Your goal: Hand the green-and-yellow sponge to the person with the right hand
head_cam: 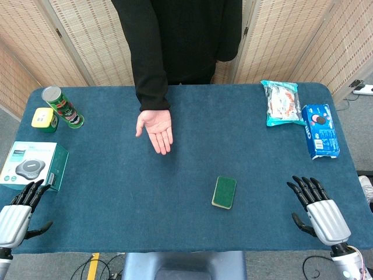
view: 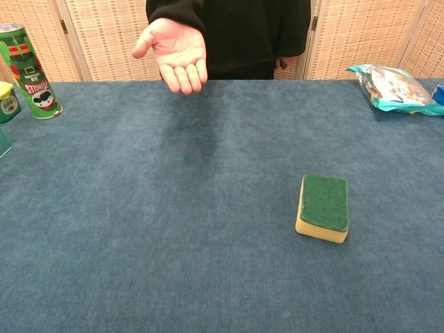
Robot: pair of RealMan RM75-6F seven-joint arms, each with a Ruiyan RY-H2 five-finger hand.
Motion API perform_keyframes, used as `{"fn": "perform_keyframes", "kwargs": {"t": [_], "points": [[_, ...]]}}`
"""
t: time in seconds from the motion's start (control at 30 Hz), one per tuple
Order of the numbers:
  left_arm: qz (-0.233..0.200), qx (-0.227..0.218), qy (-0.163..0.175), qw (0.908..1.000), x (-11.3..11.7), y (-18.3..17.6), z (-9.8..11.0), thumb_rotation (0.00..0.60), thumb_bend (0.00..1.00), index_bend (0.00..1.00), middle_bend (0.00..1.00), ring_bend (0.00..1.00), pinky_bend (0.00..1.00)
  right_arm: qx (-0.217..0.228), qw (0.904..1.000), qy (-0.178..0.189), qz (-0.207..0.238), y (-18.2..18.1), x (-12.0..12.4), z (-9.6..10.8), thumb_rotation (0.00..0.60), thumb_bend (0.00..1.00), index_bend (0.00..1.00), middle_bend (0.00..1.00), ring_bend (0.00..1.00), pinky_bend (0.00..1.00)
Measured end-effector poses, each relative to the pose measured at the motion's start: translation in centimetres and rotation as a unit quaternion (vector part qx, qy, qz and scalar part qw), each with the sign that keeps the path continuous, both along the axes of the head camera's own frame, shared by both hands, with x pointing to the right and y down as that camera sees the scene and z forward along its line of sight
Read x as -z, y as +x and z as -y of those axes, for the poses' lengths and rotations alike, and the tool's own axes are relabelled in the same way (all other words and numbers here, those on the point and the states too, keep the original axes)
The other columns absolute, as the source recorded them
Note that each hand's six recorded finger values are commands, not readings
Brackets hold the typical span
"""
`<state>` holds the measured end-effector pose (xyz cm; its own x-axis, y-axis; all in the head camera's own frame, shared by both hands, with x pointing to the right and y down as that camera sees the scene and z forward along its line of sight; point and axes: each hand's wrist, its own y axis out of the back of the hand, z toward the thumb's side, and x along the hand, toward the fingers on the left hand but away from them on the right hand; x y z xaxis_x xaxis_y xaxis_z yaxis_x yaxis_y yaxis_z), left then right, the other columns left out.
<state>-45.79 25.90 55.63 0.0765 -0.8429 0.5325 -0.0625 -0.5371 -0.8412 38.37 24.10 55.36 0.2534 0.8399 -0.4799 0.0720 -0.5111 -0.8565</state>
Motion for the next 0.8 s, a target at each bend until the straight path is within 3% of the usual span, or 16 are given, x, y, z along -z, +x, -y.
{"fn": "perform_keyframes", "kwargs": {"t": [0.27, 0.6, 0.8], "points": [[-0.006, 0.008, 0.001, 0.9999, 0.1, -0.2, 0.1, 0.600, 0.26, 0.13, 0.08, 0.05, 0.25, 0.008, 0.9995, -0.030, 0.010, -0.5, -0.9, -0.2, 0.600, 0.32, 0.07, 0.04, 0.01, 0.01], [-0.010, 0.052, -0.015, 0.9985, -0.4, -2.2, 1.0, 0.600, 0.26, 0.13, 0.08, 0.05, 0.25, 0.060, 0.9876, -0.141, 0.034, -4.7, -4.8, 1.2, 0.600, 0.31, 0.04, 0.02, 0.00, 0.00], [-0.012, 0.073, -0.023, 0.9970, -0.5, -3.3, 1.3, 0.600, 0.26, 0.13, 0.08, 0.05, 0.25, 0.076, 0.9793, -0.183, 0.040, -8.1, -6.9, 2.7, 0.600, 0.30, 0.04, 0.02, 0.00, 0.00]]}}
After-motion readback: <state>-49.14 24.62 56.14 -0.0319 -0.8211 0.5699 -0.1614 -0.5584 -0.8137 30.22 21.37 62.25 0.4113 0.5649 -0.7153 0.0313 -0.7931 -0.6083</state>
